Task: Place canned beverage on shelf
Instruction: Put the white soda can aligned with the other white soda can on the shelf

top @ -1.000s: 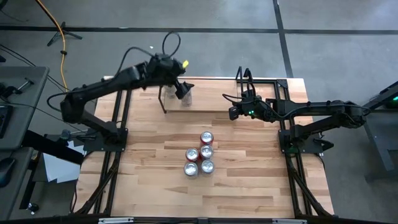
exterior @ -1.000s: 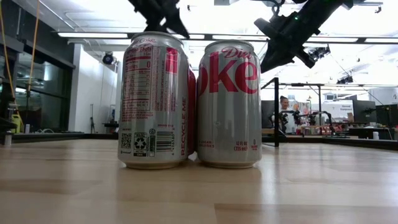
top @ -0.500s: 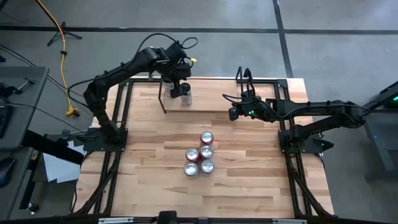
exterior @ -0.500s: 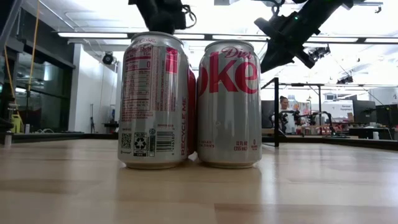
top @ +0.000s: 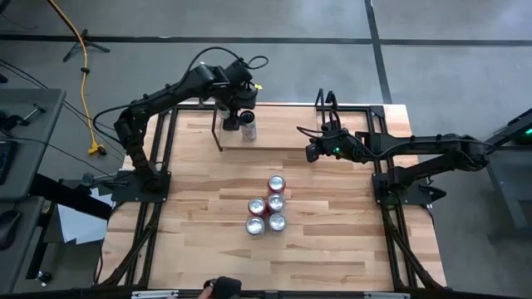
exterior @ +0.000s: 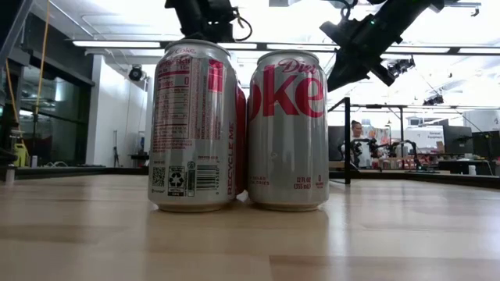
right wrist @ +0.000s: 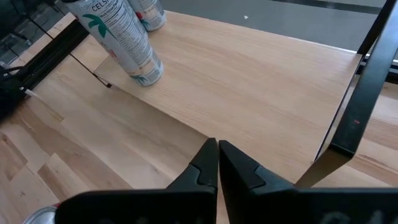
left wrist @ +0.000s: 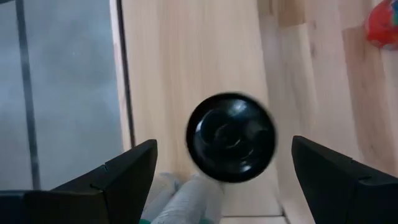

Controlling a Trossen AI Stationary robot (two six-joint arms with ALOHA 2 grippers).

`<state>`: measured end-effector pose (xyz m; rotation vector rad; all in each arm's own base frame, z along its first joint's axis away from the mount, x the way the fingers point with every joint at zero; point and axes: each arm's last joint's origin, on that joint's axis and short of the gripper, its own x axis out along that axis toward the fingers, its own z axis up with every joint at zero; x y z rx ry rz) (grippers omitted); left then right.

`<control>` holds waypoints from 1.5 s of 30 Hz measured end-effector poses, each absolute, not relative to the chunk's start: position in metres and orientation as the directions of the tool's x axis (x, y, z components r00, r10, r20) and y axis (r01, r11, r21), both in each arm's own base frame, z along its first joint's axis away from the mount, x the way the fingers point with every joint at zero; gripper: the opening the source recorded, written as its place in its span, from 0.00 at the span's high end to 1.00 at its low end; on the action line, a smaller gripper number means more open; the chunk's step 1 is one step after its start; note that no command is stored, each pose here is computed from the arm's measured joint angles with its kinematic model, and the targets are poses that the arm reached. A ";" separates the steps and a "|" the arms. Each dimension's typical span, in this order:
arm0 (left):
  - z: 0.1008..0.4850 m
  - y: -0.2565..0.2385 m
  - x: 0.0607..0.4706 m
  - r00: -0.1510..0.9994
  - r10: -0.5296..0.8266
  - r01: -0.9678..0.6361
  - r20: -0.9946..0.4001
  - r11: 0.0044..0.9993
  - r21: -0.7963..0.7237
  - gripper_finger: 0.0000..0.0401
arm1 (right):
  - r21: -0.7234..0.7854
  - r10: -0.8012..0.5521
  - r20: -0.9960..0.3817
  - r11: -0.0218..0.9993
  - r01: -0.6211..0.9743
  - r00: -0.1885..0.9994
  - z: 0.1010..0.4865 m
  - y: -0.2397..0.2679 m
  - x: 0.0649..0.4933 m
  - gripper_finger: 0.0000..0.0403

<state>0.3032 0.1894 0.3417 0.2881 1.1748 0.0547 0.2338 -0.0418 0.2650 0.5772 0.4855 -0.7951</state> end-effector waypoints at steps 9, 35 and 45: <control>0.330 0.191 0.306 0.393 0.186 0.179 -0.900 0.945 0.273 0.20 | 0.291 -0.519 -0.601 0.566 0.771 0.608 0.265 -0.042 0.234 1.00; 0.308 0.194 0.311 0.410 0.207 0.083 -0.889 0.961 0.262 0.58 | 0.296 -0.522 -0.600 0.559 0.774 0.606 0.265 -0.042 0.234 1.00; 0.345 0.164 0.280 0.407 0.196 0.041 -0.892 0.972 0.233 0.60 | 0.288 -0.530 -0.597 0.560 0.777 0.602 0.265 -0.042 0.234 1.00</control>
